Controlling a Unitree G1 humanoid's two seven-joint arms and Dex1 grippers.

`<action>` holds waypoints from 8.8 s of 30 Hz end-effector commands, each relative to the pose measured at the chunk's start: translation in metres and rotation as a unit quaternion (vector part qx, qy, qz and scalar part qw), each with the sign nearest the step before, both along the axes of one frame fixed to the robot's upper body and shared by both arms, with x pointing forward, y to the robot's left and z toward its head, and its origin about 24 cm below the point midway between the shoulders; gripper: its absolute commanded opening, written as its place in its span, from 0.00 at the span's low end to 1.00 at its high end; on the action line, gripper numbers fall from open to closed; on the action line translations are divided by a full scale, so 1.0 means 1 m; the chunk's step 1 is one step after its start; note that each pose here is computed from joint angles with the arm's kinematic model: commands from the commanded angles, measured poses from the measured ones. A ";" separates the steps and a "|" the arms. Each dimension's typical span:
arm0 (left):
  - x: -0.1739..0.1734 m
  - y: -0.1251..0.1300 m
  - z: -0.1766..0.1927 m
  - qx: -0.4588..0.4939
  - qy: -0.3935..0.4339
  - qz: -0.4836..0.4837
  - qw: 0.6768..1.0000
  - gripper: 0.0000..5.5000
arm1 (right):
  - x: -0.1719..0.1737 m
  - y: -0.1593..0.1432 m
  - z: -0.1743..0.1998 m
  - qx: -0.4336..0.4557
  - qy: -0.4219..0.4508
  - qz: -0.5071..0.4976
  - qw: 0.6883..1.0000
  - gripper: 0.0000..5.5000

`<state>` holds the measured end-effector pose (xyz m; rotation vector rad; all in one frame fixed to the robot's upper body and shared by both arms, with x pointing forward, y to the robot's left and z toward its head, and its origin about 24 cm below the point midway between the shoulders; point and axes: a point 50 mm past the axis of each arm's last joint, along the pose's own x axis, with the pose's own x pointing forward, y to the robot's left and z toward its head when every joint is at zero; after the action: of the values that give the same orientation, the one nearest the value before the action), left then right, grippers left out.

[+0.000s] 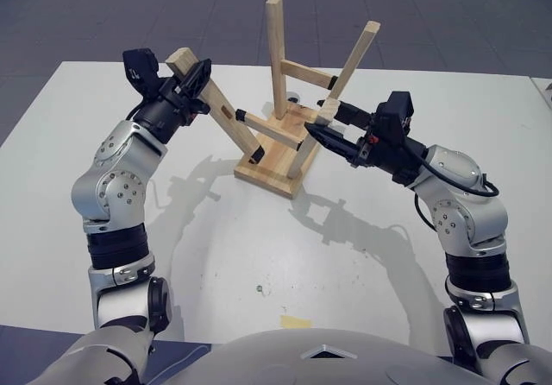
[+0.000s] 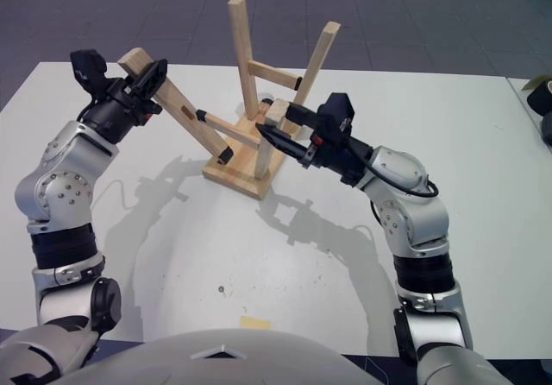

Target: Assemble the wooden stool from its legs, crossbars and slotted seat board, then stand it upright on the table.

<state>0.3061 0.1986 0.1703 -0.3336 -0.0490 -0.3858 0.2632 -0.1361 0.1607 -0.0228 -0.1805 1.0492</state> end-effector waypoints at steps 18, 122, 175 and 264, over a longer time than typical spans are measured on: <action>0.001 0.005 0.006 -0.025 0.005 0.032 0.999 0.19 | 0.002 -0.002 -0.009 -0.005 0.014 -0.020 1.000 0.37; -0.026 -0.046 -0.071 0.164 0.097 -0.113 0.975 0.20 | 0.010 0.039 -0.008 -0.061 0.125 -0.044 0.989 0.37; 0.052 -0.051 -0.045 0.192 0.029 -0.094 0.976 0.98 | 0.026 -0.007 0.055 0.122 0.083 -0.166 0.975 0.98; -0.029 0.049 -0.070 0.358 0.083 -0.302 0.880 0.98 | 0.027 -0.039 -0.065 -0.152 0.138 -0.020 0.979 0.98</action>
<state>0.2646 0.2696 0.0962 0.3727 0.4314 -0.9035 0.2739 -0.1859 0.0959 -0.1156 0.2681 0.9955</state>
